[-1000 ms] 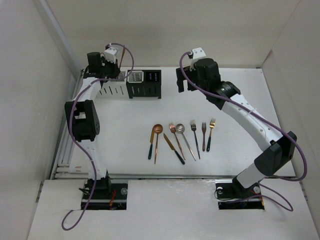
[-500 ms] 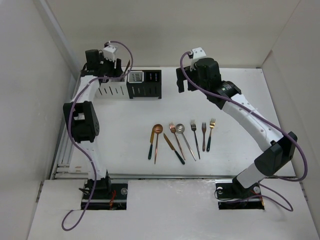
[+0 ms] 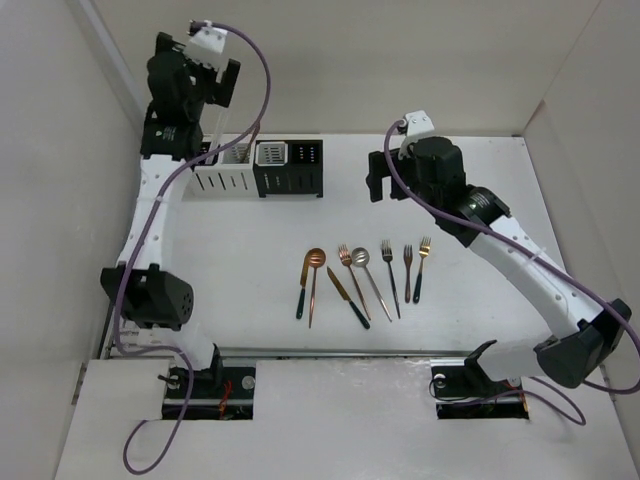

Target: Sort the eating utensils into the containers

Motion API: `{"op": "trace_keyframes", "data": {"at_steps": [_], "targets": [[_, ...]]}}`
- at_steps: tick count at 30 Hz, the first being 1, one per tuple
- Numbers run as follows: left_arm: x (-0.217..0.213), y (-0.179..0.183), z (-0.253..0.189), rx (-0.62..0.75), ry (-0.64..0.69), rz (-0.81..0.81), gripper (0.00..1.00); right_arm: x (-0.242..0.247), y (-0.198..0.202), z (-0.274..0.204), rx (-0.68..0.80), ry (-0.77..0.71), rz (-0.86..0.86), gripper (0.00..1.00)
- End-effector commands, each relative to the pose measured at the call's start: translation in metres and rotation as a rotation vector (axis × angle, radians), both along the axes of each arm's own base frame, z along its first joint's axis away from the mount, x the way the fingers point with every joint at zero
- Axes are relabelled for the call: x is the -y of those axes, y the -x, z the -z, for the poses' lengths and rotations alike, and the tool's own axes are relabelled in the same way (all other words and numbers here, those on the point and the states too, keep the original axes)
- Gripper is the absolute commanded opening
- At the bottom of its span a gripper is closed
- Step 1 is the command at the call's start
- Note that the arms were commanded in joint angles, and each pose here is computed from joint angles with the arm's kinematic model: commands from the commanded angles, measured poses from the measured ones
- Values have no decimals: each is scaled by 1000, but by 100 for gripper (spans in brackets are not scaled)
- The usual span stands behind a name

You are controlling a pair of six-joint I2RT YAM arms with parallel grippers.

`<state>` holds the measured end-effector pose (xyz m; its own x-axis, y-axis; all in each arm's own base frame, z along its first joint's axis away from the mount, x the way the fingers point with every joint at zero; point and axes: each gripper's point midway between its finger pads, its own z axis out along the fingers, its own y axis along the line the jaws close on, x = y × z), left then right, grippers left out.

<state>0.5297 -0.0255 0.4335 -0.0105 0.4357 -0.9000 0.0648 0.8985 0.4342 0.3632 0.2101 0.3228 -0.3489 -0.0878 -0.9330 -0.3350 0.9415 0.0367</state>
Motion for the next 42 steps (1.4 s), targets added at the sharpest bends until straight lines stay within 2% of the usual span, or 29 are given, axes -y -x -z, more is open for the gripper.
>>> {"op": "trace_keyframes", "data": {"at_steps": [1, 2, 3, 4, 5, 6, 7, 8, 10, 11, 15, 18, 21, 24, 26, 30, 38, 42], "targets": [[5, 46, -79, 151, 170, 36, 100, 13, 7, -6, 16, -38, 73, 100], [21, 57, -70, 88, 206, 122, 100, 16, 7, 3, 2, -29, 94, 100], [36, 79, -46, -34, 243, 195, 100, 18, 9, -3, 7, -58, 111, 100], [62, 90, 2, -183, 269, 278, 100, 21, 10, 0, 1, -65, 127, 100], [80, 106, 32, -290, 315, 333, 100, 23, 10, 7, -11, -65, 146, 100], [89, 119, 64, -387, 326, 331, 100, 23, 10, 7, -15, -78, 152, 100], [107, 148, 97, -508, 306, 351, 100, 24, 11, 12, -36, -97, 179, 100], [108, 168, 158, -662, 263, 318, 100, 24, 12, 14, -48, -107, 186, 100], [120, 209, 212, -839, 185, 334, 100, 27, 16, 25, -83, -104, 208, 100], [139, 241, 247, -951, 118, 398, 100, 28, 18, 31, -108, -114, 221, 100], [156, 302, 298, -1136, -43, 514, 100, 35, 35, 54, -216, -115, 284, 100], [156, 304, 320, -1158, -116, 498, 100, 48, 52, 87, -289, -84, 326, 100], [165, 307, 332, -1226, -89, 508, 95, 56, 62, 92, -302, -99, 352, 100], [169, 305, 356, -1292, -91, 455, 71, 64, 68, 92, -296, -93, 363, 100], [171, 304, 369, -1342, -82, 417, 49, 72, 69, 86, -276, -89, 401, 100], [184, 318, 388, -1473, 0, 416, 53, 87, 76, 72, -264, -79, 458, 100], [178, 313, 396, -1443, 23, 357, 53, 99, 85, 69, -260, -49, 477, 100], [179, 318, 408, -1437, -29, 342, 53, 104, 88, 64, -246, -54, 484, 100]]}}
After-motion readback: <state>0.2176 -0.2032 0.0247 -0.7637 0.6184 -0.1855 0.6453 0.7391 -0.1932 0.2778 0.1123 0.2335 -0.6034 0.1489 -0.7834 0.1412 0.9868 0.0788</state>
